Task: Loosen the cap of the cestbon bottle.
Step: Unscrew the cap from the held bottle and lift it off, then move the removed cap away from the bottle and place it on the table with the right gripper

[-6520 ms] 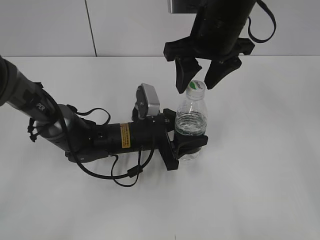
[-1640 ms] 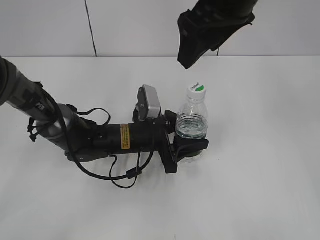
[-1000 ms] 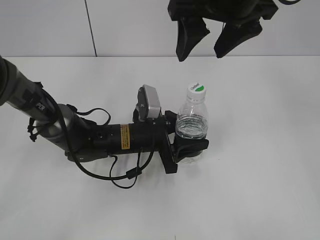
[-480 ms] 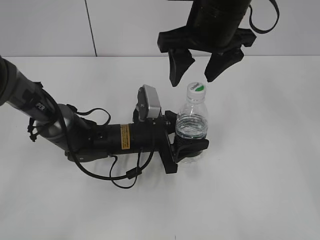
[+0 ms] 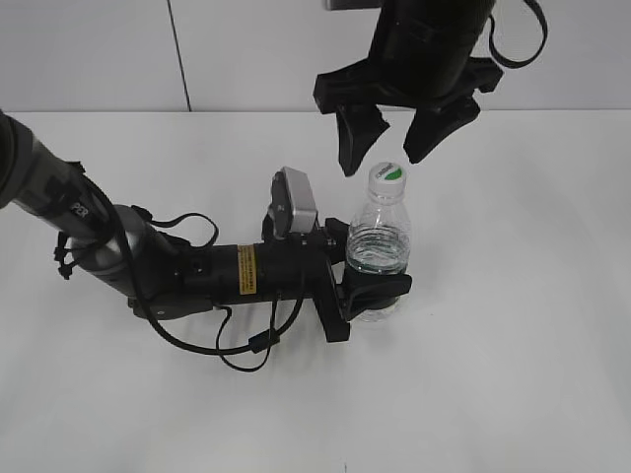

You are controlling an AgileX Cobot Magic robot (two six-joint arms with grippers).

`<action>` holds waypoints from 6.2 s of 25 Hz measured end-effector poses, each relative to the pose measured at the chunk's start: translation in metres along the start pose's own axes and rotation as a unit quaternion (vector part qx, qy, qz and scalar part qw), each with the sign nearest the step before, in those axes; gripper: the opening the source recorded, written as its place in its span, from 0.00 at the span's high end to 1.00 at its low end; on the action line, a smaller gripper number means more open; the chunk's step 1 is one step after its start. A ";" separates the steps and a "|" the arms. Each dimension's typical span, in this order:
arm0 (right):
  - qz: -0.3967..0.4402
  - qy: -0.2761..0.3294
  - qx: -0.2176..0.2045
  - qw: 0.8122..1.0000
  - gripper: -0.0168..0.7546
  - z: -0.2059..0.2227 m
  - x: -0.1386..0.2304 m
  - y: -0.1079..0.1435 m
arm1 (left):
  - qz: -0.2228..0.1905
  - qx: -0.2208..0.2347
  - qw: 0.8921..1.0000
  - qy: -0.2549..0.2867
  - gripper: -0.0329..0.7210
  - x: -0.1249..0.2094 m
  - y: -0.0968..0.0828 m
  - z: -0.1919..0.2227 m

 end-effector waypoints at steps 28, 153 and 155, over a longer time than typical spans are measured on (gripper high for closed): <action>-0.023 0.022 0.003 0.999 0.26 0.013 0.004 -0.002 | 0.000 0.000 1.000 0.000 0.42 0.000 0.000 0.000; 0.105 -0.060 0.095 0.988 0.59 -0.001 0.017 -0.205 | 0.005 0.015 1.000 0.000 0.42 0.000 -0.004 0.000; 0.104 -0.053 0.094 0.989 0.60 0.016 0.016 -0.209 | 0.005 0.014 1.000 0.000 0.42 0.000 -0.003 0.000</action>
Point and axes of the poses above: a point on each arm's last joint axis where the gripper is mounted, z pointing out along that axis toward the gripper, y along the wrist's bending axis when the last joint is at zero, x = y × z, the point moved 3 cm from there along z, pointing out along that axis toward the gripper, and after that the axes turned 15 degrees about z, right-handed, at the moved point
